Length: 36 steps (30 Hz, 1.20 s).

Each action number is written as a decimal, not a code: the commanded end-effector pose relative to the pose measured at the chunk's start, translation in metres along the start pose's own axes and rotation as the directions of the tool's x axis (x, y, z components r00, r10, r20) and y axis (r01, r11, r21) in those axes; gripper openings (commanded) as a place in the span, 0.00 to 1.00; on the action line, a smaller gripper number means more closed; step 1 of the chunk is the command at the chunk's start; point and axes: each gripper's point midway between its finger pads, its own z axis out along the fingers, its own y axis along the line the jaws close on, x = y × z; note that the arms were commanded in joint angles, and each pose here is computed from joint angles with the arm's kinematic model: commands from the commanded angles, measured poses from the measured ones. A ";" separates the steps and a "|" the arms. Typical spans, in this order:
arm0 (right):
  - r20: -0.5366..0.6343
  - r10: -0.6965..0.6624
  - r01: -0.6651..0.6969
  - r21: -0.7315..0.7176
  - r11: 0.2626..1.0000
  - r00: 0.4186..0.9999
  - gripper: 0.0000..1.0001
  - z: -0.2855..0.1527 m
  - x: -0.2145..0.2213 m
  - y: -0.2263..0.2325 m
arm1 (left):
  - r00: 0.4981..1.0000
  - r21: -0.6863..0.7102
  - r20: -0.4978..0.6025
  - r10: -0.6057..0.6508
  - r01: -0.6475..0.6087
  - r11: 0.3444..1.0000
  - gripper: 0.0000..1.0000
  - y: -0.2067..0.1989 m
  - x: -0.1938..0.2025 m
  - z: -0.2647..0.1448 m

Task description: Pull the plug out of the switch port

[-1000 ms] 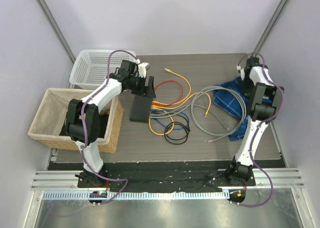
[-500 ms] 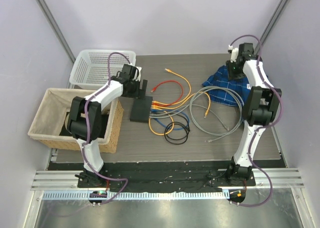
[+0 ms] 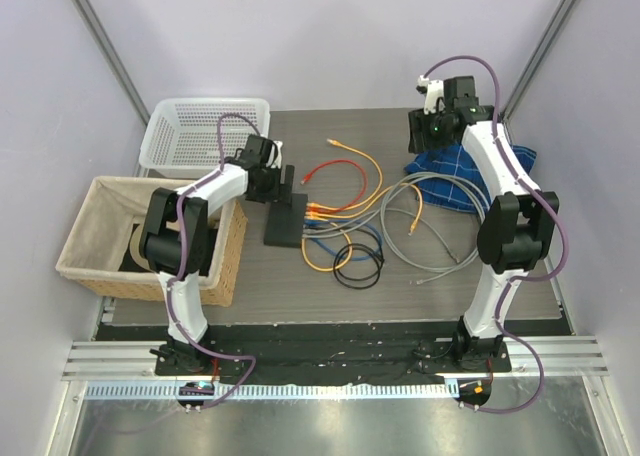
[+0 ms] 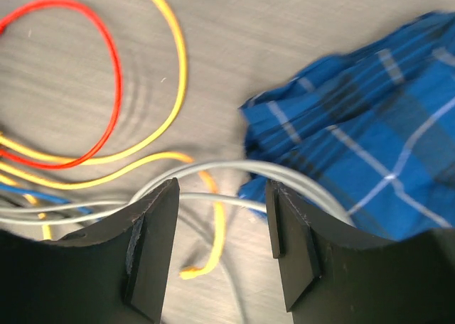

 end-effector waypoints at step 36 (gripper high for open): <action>-0.144 -0.397 0.212 -0.659 0.722 0.906 0.57 0.028 0.085 0.172 | 0.990 0.451 -0.009 0.141 -0.122 0.884 0.86 -0.081 0.034 -0.079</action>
